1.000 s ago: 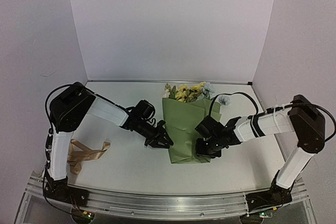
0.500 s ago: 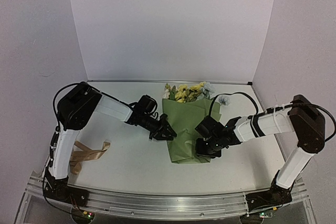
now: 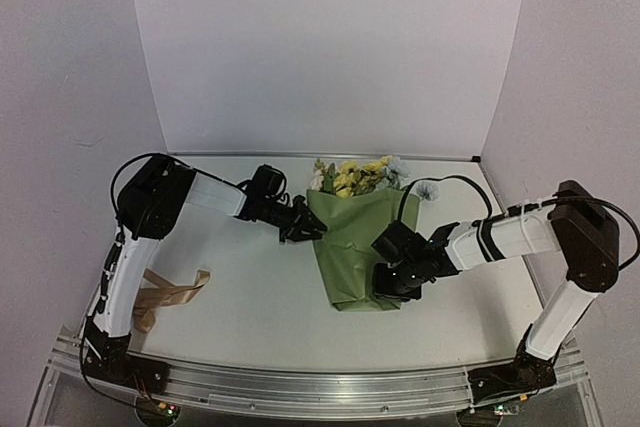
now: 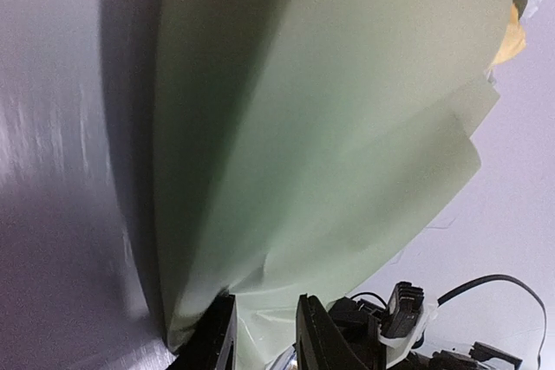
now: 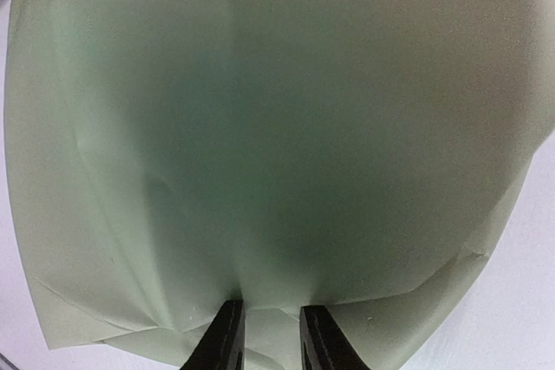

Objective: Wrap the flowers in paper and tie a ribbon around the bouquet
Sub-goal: Press the fold line on the folded bouquet.

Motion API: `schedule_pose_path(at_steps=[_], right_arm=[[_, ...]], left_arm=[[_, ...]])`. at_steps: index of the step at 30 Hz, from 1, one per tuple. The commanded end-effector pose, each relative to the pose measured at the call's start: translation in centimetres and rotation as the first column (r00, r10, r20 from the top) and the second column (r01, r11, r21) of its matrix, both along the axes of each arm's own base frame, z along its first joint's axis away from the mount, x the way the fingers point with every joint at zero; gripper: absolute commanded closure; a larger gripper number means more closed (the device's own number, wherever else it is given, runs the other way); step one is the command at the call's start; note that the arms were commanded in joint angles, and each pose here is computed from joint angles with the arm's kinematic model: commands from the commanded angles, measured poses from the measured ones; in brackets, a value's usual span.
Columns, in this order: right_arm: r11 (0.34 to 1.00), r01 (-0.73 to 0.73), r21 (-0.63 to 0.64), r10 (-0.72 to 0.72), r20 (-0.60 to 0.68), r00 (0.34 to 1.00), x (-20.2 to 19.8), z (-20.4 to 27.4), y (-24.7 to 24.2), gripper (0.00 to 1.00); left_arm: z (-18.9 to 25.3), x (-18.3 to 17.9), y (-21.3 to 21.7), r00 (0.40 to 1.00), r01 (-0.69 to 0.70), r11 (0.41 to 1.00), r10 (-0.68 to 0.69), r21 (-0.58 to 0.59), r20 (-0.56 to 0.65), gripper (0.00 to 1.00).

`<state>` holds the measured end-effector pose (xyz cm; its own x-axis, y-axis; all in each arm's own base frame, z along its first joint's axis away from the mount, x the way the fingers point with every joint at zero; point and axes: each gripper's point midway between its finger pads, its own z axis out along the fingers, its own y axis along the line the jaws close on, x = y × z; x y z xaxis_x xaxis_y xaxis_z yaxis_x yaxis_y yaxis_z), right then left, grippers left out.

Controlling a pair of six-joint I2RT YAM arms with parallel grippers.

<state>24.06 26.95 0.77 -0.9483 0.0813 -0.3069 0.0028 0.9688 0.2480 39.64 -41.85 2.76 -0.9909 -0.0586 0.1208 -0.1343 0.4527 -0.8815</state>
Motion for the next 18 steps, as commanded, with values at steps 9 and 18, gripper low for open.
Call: schedule_pose_path(at_steps=[9, 18], right_arm=[[0.998, 0.002, -0.065, -0.004, -0.035, 0.999, -1.0, -1.6, -1.6, 0.75], [0.998, -0.002, -0.06, 0.0, -0.035, 0.999, -1.0, -1.5, -1.5, 0.75]], left_arm=[[-2.5, 8.4, 3.7, 0.974, -0.226, 0.974, 0.226, 0.031, -0.015, 0.74], [-1.5, 13.8, 5.6, 0.96, -0.278, 0.96, 0.278, 0.0, 0.019, 0.73]])
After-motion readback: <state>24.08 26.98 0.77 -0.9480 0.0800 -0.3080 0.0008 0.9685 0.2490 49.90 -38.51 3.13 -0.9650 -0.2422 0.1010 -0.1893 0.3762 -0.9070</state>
